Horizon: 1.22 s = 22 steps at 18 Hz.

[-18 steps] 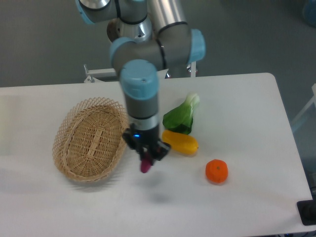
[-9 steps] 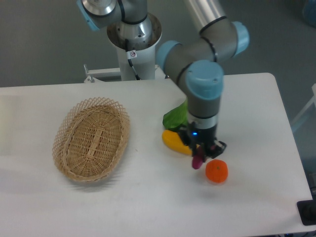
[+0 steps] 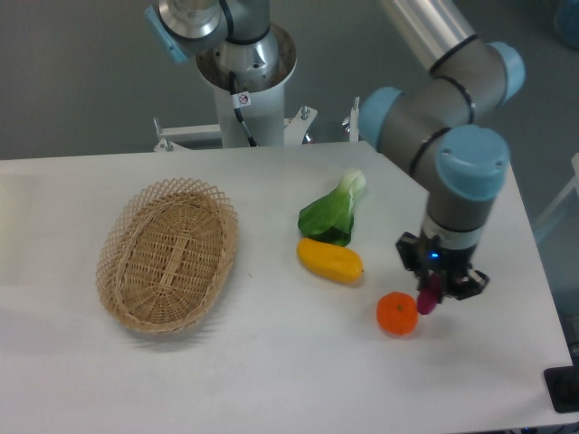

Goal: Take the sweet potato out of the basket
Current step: 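Raise the held sweet potato and move it beyond the tangerine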

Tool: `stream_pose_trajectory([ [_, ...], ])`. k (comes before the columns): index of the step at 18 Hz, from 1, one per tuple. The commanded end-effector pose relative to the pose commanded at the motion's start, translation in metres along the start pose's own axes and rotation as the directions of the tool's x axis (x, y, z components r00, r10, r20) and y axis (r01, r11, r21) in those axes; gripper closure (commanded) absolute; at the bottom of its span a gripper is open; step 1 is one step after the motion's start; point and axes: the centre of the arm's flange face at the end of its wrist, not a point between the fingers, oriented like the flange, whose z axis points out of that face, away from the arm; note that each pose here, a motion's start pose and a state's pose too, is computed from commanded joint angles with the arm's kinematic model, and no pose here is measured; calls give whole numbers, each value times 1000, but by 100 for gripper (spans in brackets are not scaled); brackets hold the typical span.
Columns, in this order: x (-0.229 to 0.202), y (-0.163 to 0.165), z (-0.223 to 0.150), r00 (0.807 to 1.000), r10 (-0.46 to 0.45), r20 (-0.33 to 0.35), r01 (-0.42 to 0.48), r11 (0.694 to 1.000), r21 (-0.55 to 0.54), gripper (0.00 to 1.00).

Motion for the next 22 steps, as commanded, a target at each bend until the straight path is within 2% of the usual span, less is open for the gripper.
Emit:
stream_pose_trajectory([
  [5,-17,20,7,999,37,-3,-37,998,-42,78],
  [22,-17,20,8,999,46,-7,-46,998,-45,78],
])
